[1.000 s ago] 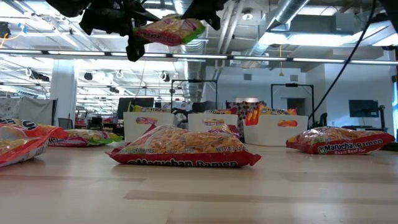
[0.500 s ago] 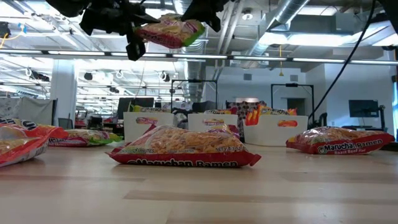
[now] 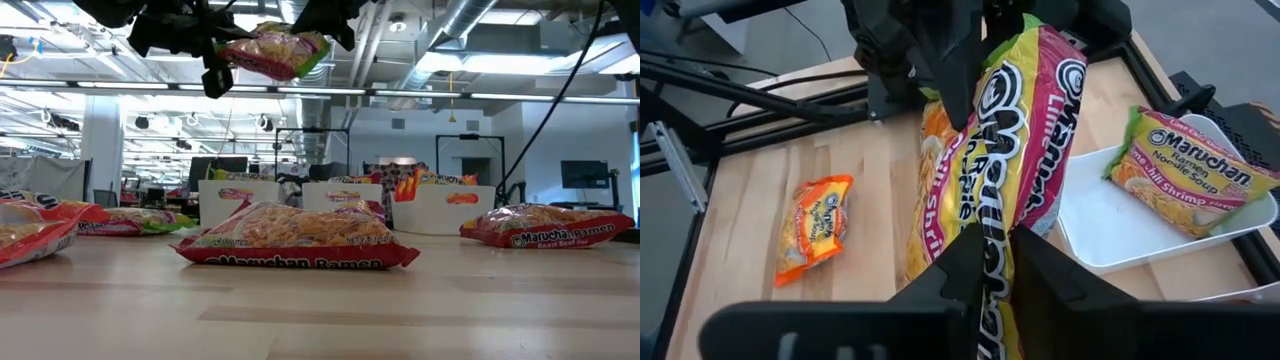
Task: Sort Maruchan noodles
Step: Put the green noodle pack into the left white bin
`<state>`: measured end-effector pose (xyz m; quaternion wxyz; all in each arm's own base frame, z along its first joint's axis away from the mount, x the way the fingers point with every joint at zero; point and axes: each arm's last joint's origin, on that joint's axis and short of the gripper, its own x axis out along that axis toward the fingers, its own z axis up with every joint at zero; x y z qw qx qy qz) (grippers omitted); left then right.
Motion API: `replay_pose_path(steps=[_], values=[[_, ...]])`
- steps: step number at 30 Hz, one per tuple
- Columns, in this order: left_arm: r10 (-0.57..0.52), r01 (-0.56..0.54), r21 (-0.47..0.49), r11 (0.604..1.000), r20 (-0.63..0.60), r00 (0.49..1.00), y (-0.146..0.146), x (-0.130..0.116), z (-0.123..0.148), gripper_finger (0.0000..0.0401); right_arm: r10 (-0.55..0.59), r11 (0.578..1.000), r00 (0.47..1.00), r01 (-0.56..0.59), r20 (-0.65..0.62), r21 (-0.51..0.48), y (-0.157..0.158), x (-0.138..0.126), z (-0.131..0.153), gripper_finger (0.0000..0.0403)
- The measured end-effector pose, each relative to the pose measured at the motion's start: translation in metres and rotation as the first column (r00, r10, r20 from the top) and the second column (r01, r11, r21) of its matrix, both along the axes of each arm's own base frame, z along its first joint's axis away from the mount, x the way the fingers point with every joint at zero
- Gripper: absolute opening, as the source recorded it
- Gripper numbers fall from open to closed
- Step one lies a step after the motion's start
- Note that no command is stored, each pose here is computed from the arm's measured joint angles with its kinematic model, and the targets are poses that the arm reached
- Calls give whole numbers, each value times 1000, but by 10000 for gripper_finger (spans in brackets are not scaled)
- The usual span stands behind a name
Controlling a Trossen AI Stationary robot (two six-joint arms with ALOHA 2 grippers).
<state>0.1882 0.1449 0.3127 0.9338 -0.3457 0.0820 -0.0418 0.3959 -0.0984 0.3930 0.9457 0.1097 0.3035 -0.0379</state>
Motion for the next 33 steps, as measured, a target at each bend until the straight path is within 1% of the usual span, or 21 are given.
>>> replay_pose_path(steps=[5, 9, 18, 21, 24, 28, 31, 33], values=[[1, -1, -13, 1000, -2, 1000, 0, 0, 0, 60, 3, 1000, 1000, -3, 2, 3, 0, 0, 0, 69], [1, -1, -13, 1000, -2, 1000, 0, 0, 0, 59, -16, 999, 1000, 16, 1, 28, 0, 0, 0, 69], [1, -1, 0, 1000, 0, 1000, 0, 0, 0, 59, -15, 1000, 1000, 15, -1, 25, -3, -1, 0, 69], [4, -4, 5, 1000, 0, 1000, 0, 0, 0, 59, -19, 999, 1000, 19, -1, 27, -5, -2, 0, 77], [4, -4, 5, 1000, 0, 1000, 0, 0, 0, 59, -19, 999, 1000, 19, 0, 27, -5, -2, 0, 101], [1, -1, 9, 1000, 0, 1000, 0, 0, 0, 59, -21, 999, 1000, 21, 2, 25, -5, -2, 0, 154], [31, -31, 41, 999, -1, 1000, 1, 0, 0, 59, -23, 1000, 999, 23, 28, 18, -6, -1, 3, 198], [62, -62, 71, 996, 0, 998, 4, -2, -1, 59, -34, 999, 999, 34, 40, 15, -9, -6, 10, 223]])
